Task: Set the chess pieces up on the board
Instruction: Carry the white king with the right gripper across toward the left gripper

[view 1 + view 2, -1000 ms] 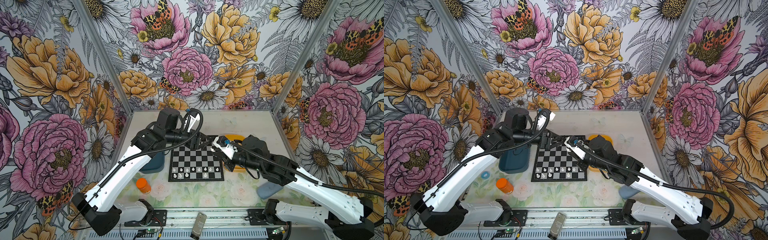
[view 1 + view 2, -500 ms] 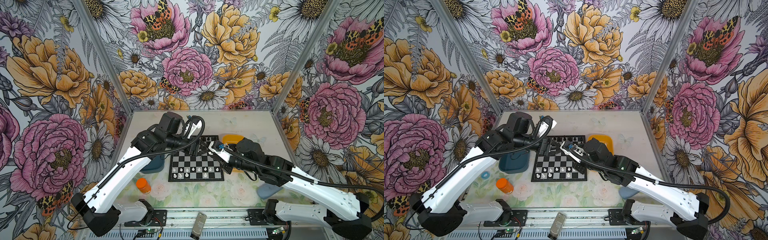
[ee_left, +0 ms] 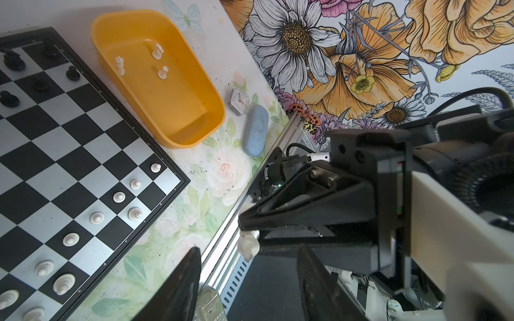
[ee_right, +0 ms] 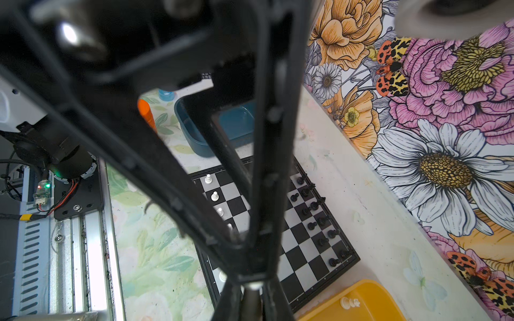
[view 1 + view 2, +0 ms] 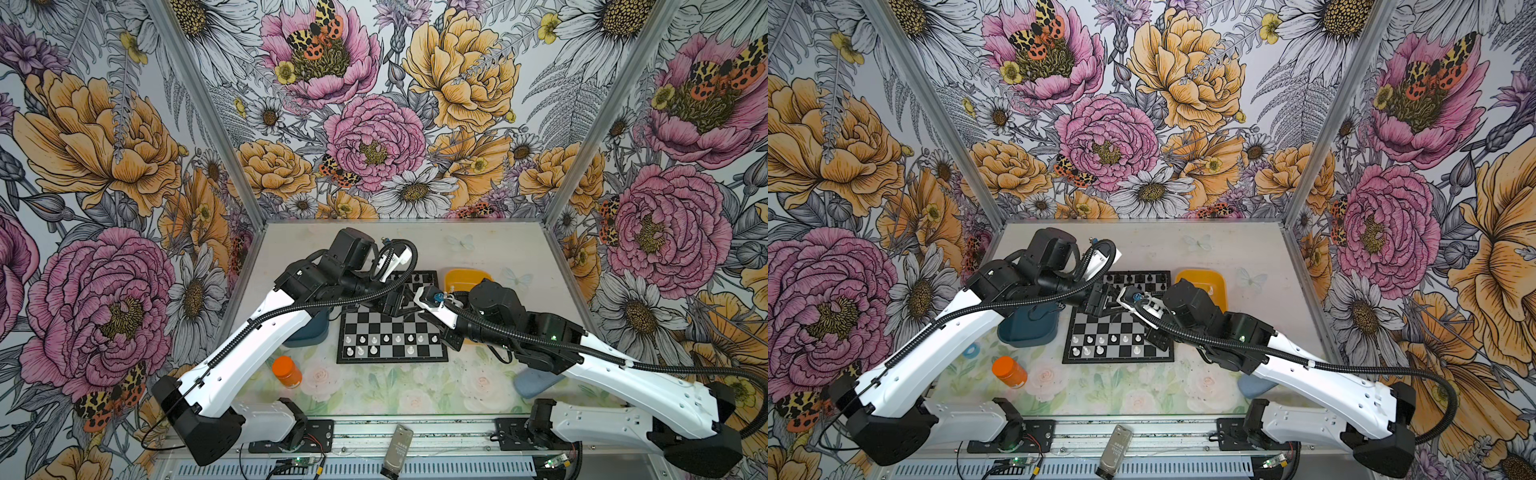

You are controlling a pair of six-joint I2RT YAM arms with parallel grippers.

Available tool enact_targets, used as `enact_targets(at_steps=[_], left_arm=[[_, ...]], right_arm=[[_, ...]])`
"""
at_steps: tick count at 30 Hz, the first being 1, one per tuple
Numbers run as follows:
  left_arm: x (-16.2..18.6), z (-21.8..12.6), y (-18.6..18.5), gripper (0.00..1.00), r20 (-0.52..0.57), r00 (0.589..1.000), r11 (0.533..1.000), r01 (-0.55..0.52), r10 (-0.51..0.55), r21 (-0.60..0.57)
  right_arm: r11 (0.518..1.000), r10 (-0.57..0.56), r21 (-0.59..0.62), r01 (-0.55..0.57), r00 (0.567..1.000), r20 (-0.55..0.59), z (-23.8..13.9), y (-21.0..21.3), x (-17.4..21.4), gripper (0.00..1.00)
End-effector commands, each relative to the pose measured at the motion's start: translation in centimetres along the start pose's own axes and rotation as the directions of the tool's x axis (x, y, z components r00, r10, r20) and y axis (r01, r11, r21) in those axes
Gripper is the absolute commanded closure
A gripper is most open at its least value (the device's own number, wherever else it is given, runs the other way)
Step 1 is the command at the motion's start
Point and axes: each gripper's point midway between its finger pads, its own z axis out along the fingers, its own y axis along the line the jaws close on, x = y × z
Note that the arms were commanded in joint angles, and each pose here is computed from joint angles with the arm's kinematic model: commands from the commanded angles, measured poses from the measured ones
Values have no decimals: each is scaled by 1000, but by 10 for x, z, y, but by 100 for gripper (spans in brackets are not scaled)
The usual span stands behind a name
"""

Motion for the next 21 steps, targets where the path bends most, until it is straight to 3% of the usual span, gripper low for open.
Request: enact_targets(at_steps=[1,21], left_arm=[[9,6,-4,47,-41,999,999,10,-9,32],[16,19,0,62,-87,996,999,33,-30,38]], right_arm=[[1000,-19,4,19,1000,-3,0,1,0,100],[999,-36,23,36,999,-12,0,2,2,100]])
